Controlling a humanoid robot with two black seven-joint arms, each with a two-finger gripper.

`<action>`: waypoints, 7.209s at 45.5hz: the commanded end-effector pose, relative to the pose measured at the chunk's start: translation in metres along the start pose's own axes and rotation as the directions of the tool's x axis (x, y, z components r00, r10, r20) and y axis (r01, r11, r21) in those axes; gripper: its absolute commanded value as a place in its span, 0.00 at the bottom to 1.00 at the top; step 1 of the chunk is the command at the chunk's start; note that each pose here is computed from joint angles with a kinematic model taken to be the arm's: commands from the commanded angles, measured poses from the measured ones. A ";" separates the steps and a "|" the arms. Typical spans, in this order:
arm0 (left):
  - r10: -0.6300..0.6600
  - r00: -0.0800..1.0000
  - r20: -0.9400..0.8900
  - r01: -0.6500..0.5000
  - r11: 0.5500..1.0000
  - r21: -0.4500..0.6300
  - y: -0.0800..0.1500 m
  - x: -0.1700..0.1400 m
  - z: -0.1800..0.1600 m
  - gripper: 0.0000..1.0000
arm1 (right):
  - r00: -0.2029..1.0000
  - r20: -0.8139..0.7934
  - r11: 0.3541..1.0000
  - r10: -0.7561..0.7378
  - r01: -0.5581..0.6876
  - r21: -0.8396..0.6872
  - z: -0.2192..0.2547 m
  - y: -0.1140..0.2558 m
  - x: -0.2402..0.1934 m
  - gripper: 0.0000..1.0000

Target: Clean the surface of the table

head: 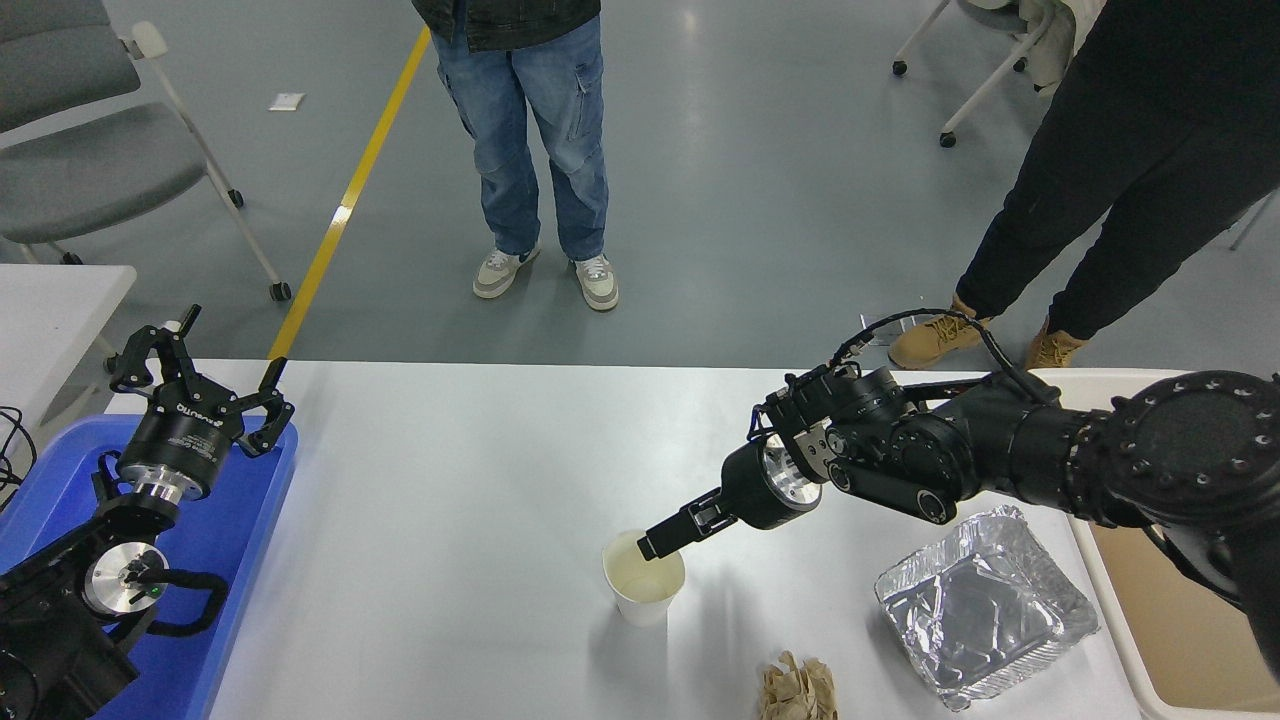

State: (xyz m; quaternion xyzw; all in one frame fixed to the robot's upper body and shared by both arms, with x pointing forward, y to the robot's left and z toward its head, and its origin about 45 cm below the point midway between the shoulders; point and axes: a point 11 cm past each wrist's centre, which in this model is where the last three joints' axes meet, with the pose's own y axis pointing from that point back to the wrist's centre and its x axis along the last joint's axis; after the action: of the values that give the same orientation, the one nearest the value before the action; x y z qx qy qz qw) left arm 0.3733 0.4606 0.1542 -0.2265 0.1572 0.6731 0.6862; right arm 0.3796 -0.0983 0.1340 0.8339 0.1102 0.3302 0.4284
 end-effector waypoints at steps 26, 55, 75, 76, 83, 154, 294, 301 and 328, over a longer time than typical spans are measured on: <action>-0.001 1.000 -0.002 0.001 1.000 0.000 0.000 0.000 -0.001 1.00 | 0.996 -0.056 0.997 -0.072 0.070 -0.030 0.010 -0.001 -0.018 0.88; -0.001 1.000 -0.002 0.001 1.000 0.000 0.000 0.000 -0.001 1.00 | 0.979 -0.159 0.986 -0.130 0.145 0.087 0.001 0.005 -0.022 0.00; 0.000 1.000 -0.001 0.000 1.000 0.000 0.000 0.000 -0.001 1.00 | 0.979 -0.179 0.991 -0.097 0.112 0.076 0.005 0.015 -0.004 0.00; 0.000 1.000 0.000 0.000 1.000 0.000 0.000 0.000 0.000 1.00 | 0.980 -0.179 0.991 -0.090 0.106 0.078 0.004 0.017 -0.001 0.00; 0.000 1.000 0.000 0.000 1.000 0.000 0.000 0.000 0.000 1.00 | 0.977 -0.211 0.992 -0.025 0.051 0.117 -0.006 0.031 0.028 0.00; 0.000 1.000 -0.001 0.000 1.000 0.000 0.000 0.000 -0.001 1.00 | 0.563 0.239 0.611 0.791 -0.742 -0.275 0.168 0.344 0.035 0.00; 0.000 1.000 -0.001 0.000 1.000 0.000 0.000 0.000 -0.001 1.00 | 0.493 0.290 0.281 0.820 0.095 -0.955 0.276 0.245 -0.291 0.31; 0.000 1.000 0.000 0.000 1.000 0.000 0.000 0.000 0.000 1.00 | 0.431 0.278 0.273 0.858 0.076 -0.959 0.278 0.249 -0.283 0.75; 0.000 1.000 0.000 0.000 1.000 0.000 0.000 0.000 0.000 1.00 | 0.156 0.156 0.167 0.975 -0.060 -0.984 0.291 0.316 -0.212 0.98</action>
State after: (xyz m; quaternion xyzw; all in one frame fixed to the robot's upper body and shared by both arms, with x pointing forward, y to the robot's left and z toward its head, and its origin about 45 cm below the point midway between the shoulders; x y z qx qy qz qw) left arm 0.3733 0.4605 0.1541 -0.2266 0.1574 0.6731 0.6862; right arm 0.3477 -0.5612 0.1148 0.5074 -0.5958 0.0301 0.6218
